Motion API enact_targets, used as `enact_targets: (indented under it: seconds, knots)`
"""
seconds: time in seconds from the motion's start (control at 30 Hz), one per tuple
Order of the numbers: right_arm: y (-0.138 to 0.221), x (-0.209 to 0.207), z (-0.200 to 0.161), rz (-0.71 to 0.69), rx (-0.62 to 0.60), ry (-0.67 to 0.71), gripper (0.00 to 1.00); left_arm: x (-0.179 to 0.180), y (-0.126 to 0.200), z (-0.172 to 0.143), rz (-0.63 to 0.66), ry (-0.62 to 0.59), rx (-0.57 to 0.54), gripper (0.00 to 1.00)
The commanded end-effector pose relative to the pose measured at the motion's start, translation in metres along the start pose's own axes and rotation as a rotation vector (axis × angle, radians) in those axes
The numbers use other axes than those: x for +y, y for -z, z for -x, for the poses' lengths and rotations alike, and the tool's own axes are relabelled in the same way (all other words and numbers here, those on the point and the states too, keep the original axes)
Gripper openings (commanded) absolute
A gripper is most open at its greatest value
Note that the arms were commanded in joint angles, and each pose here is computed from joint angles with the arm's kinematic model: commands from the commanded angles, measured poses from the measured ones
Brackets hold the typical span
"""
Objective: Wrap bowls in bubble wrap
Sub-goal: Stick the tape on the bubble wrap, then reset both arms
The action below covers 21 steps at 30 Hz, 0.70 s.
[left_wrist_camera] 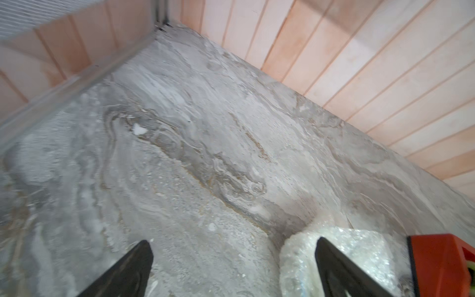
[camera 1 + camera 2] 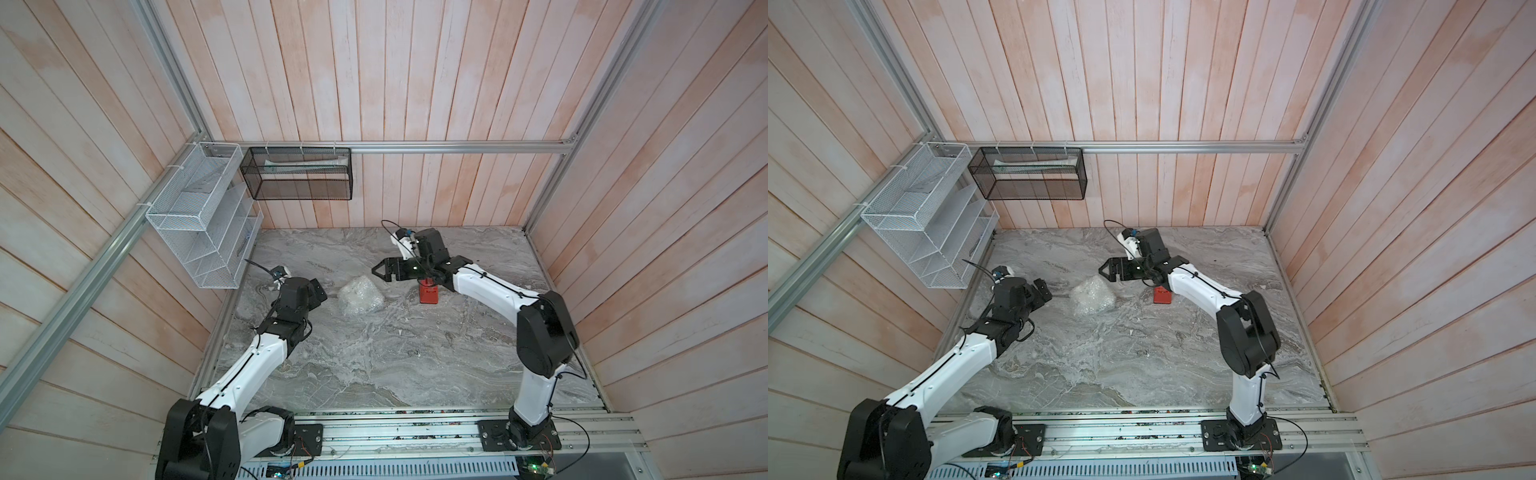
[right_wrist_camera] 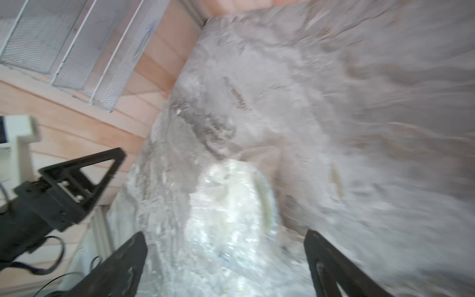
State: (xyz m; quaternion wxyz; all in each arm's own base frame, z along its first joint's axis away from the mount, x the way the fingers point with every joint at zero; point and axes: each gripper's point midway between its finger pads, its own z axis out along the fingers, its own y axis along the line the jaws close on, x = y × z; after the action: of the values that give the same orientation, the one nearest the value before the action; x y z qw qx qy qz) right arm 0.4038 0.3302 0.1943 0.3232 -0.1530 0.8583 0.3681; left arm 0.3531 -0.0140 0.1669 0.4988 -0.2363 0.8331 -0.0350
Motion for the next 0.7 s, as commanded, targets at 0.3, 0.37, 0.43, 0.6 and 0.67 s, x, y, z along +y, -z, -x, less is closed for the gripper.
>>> enact_targets:
  seconds: [0.3, 0.37, 0.43, 0.6, 0.67]
  knots:
    - [0.197, -0.212, -0.010, -0.735, -0.553, -0.099, 0.98, 0.046, 0.024, 0.023, 0.112, -0.146, -0.361, 1.00]
    - [0.218, -0.228, -0.021, -0.836, -0.570, -0.079, 0.98, 0.049, 0.021, 0.019, 0.119, -0.172, -0.368, 1.00]
    - [0.241, -0.238, -0.030, -0.935, -0.611, -0.059, 0.98, 0.050, 0.022, 0.015, 0.109, -0.189, -0.388, 1.00]
    - [0.261, -0.248, -0.053, -0.994, -0.656, -0.009, 0.98, 0.055, 0.030, 0.010, 0.054, -0.186, -0.470, 1.00]
    - [0.263, -0.250, -0.058, -0.995, -0.676, 0.011, 0.98, 0.055, 0.027, 0.006, 0.031, -0.196, -0.468, 1.00]
